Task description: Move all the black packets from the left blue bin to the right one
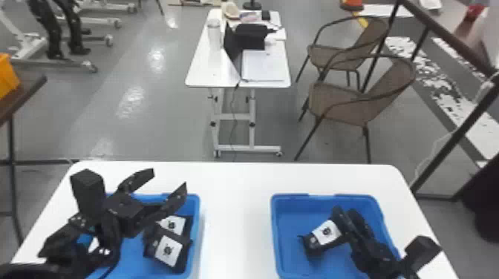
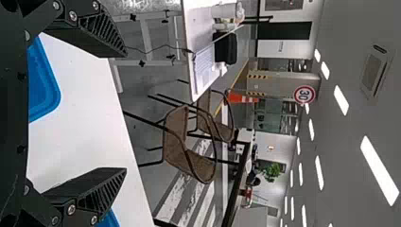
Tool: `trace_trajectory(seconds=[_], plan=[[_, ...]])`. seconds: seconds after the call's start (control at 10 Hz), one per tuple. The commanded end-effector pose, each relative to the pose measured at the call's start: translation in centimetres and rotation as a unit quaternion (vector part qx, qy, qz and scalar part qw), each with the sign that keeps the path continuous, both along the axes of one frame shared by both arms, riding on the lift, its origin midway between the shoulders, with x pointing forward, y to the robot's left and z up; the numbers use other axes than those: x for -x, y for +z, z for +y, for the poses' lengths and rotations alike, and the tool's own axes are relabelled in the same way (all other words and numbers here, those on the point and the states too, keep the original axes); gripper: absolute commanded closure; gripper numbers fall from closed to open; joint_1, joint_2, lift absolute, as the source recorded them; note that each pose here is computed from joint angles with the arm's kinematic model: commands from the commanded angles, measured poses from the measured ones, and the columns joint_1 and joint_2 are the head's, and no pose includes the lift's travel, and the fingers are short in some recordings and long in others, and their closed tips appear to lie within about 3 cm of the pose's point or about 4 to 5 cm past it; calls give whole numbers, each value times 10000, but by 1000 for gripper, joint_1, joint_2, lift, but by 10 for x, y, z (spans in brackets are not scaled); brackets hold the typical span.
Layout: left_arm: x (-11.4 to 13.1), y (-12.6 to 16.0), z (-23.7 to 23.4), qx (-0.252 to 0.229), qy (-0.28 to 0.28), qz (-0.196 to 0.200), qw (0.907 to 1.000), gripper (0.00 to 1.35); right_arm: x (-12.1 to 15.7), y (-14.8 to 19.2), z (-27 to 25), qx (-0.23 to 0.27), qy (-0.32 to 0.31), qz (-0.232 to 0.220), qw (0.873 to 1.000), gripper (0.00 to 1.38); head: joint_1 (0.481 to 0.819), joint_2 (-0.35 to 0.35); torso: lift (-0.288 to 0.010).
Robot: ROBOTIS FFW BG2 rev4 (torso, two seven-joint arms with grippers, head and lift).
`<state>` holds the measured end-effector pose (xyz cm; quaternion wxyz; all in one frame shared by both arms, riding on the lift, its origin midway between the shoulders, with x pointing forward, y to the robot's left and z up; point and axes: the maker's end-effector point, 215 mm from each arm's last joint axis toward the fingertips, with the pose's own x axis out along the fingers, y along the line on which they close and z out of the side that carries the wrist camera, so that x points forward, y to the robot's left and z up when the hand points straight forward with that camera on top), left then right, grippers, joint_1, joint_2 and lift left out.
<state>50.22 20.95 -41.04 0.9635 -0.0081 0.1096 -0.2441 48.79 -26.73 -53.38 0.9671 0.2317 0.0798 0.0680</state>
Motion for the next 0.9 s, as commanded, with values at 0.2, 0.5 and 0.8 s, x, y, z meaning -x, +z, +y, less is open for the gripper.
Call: trace_trajectory(seconds=[0.2,0.5,0.8], plan=[[24,-42,53,-1003,-286,602,9927,200,15,91,-77,484,-618,-855,9932,160,695,-95,0],[55,-96,88,-1683,-419,1603,9717,202,21,116,-80,379,-657,-1070,9914,162,695,-88,0],[57,-138,73,-1848,-791,2141,9559,226,17,119,-77,324,-627,-1095,9915,162,695,-67,0]])
